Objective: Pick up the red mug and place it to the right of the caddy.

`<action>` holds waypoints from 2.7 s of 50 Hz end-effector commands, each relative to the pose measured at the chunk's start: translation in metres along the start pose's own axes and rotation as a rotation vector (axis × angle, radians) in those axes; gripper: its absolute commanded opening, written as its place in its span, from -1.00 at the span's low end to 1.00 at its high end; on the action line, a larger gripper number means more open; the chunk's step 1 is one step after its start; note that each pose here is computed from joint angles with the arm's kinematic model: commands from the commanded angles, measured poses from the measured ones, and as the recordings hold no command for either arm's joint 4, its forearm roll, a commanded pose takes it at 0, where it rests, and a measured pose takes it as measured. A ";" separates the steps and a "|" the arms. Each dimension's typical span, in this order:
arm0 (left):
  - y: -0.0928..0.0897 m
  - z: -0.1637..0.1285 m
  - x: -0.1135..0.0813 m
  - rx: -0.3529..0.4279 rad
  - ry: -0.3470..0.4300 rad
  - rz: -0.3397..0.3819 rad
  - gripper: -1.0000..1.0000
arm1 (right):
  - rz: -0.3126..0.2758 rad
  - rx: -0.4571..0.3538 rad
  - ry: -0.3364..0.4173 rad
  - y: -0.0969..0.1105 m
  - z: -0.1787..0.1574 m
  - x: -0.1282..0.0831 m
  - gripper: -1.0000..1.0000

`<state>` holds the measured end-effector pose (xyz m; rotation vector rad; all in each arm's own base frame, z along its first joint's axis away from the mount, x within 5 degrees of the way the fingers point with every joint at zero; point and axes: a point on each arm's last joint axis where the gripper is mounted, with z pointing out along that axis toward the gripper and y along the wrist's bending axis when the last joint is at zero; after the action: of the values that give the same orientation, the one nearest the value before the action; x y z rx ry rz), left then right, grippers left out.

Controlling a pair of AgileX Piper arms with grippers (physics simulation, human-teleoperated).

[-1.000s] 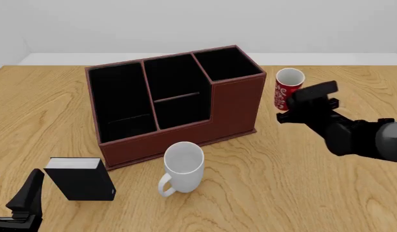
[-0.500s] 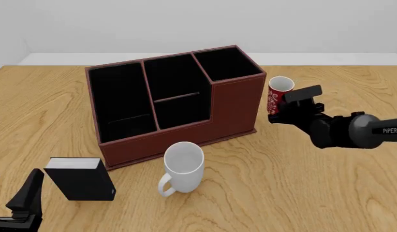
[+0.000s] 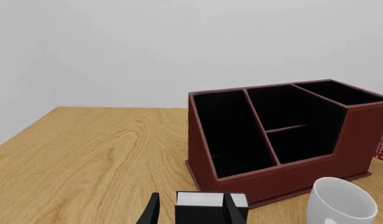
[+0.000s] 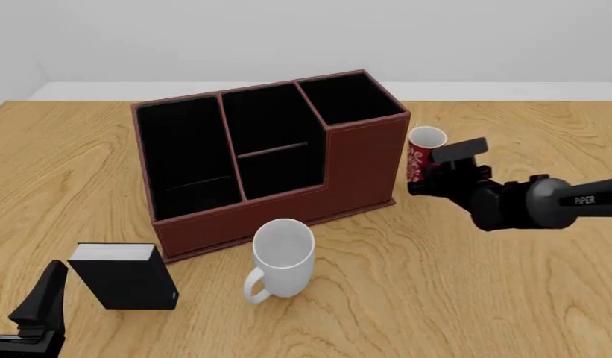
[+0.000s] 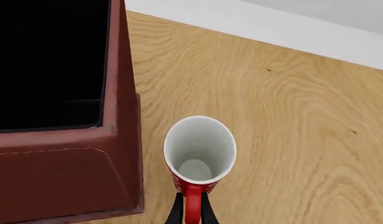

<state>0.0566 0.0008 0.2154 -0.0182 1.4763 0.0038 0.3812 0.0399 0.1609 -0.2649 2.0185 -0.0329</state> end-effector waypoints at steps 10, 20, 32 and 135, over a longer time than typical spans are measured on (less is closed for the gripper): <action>0.000 0.000 0.000 0.000 -0.002 -0.003 1.00 | 0.005 -0.012 -0.002 0.006 0.001 0.001 -1.00; 0.000 0.000 0.000 0.000 -0.002 -0.003 1.00 | 0.005 -0.008 -0.001 0.004 0.001 0.002 -1.00; 0.000 0.000 -0.001 0.001 -0.004 -0.005 1.00 | -0.002 -0.004 0.005 0.002 0.000 0.007 -1.00; 0.000 -0.001 0.000 0.000 -0.009 -0.010 1.00 | 0.038 0.034 -0.041 -0.005 -0.080 0.027 1.00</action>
<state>0.0560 0.0009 0.2159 -0.0265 1.4680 -0.0046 0.3221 0.0273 0.1603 -0.2151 2.0076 -0.0283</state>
